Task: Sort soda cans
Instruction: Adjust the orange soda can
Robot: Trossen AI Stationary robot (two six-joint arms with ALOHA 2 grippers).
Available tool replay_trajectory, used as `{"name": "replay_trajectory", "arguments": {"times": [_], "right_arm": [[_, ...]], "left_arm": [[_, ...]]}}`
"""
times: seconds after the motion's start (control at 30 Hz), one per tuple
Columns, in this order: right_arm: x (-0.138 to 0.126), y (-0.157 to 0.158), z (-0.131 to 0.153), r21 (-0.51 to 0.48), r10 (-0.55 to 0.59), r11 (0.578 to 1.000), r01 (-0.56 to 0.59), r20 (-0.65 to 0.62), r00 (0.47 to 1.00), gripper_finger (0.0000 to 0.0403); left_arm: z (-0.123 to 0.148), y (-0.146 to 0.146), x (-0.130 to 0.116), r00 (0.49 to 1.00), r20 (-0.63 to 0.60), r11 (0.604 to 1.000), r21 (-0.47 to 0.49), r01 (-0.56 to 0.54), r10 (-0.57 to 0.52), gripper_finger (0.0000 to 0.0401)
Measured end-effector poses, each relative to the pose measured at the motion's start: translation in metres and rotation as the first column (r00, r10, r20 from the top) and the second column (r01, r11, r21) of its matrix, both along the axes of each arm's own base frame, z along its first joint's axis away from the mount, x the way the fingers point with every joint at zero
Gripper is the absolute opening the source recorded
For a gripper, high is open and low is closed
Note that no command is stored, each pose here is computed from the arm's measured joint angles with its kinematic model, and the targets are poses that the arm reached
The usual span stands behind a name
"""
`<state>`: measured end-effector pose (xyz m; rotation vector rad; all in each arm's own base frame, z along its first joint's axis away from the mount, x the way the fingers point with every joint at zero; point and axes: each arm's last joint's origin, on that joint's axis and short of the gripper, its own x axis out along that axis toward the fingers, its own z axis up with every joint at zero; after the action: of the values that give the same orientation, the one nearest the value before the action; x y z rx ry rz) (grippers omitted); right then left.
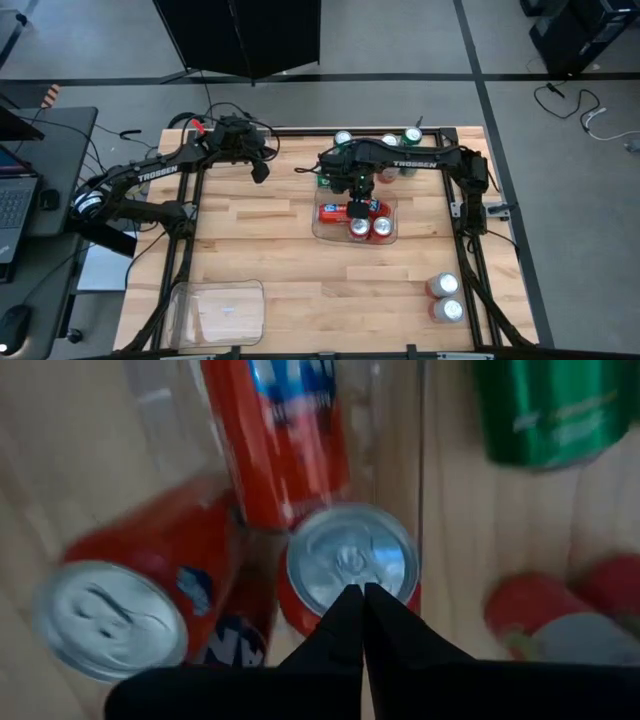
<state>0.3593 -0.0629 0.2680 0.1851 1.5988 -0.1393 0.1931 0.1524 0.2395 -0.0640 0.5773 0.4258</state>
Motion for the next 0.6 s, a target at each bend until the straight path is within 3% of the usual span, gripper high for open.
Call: {"name": "replay_trajectory", "arguments": {"times": [0.37, 0.6], "right_arm": [[-0.018, 0.007, -0.01, 0.043, -0.051, 0.997, 0.06, -0.196, 0.979, 0.0], [-0.019, 0.019, -0.004, 0.054, -0.098, 0.993, 0.109, -0.177, 0.979, 0.0]], "left_arm": [[0.0, 0.0, 0.0, 1.0, 0.009, 1.0, -0.013, -0.01, 0.011, 0.0003], [0.001, 0.0, 0.0, 1.0, 0.015, 1.0, -0.016, -0.014, 0.014, 0.0003]]}}
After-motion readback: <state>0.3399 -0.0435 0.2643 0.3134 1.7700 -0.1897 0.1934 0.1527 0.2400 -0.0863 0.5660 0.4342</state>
